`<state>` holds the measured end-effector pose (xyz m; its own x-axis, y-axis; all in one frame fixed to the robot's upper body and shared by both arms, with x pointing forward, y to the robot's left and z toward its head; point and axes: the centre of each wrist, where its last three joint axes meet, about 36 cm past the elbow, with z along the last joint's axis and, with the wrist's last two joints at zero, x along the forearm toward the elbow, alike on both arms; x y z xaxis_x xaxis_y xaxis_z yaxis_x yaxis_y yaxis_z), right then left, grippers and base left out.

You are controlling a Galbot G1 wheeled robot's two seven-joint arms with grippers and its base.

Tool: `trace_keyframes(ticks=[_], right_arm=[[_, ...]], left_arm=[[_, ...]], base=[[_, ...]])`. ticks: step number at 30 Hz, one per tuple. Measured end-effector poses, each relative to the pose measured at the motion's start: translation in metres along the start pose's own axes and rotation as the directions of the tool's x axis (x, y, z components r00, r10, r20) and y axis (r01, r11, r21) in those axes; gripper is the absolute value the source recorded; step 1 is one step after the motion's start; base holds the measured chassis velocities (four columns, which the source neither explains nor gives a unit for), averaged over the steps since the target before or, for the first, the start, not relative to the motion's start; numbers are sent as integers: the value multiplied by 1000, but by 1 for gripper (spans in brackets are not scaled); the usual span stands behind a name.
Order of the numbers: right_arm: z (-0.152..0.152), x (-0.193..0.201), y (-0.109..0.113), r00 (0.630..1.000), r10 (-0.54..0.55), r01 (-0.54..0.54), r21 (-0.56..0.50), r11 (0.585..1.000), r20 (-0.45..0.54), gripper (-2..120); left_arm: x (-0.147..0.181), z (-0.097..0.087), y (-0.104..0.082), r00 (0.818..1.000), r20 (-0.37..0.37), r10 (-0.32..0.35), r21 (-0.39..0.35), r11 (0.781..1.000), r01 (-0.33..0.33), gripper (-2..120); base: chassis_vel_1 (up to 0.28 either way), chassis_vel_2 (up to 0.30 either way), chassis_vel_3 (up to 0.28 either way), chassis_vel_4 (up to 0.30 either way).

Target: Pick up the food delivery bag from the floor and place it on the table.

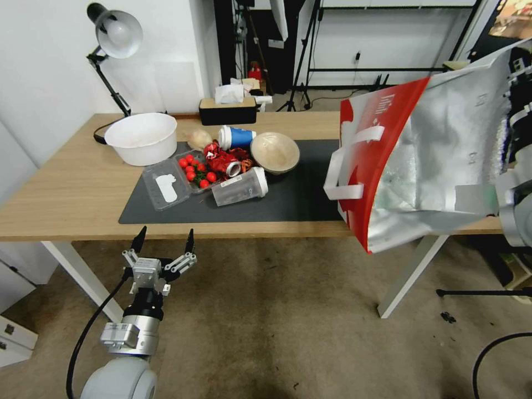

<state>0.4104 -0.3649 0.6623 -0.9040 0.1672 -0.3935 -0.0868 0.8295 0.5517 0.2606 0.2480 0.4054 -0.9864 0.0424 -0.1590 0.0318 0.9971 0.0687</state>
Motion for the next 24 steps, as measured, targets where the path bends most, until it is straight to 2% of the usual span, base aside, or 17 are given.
trace_keyframes(ticks=[16, 19, 21, 23, 24], right_arm=[[1, -26, -30, 999, -8, 11, 72, 997, -38, 2], [-2, -33, -33, 999, -20, 23, 82, 996, -36, 17], [-2, -34, -33, 999, -21, 24, 83, 996, -37, 21], [-3, -35, -34, 999, -21, 25, 85, 996, -40, 32], [-3, -35, -34, 999, -21, 25, 85, 996, -40, 32]], left_arm=[[0, 3, 0, 1000, -3, 5, 2, 1000, -5, 100], [-1, 4, 0, 1000, -4, 5, 3, 1000, -5, 100], [0, 4, -1, 1000, -4, 4, 4, 1000, -4, 100], [0, 6, -1, 1000, -7, 4, 5, 1000, -4, 100], [0, 6, -1, 1000, -7, 4, 5, 1000, -4, 100]], base=[[0, 0, 0, 0], [0, 0, 0, 0], [0, 0, 0, 0], [0, 0, 0, 0], [0, 0, 0, 0]])
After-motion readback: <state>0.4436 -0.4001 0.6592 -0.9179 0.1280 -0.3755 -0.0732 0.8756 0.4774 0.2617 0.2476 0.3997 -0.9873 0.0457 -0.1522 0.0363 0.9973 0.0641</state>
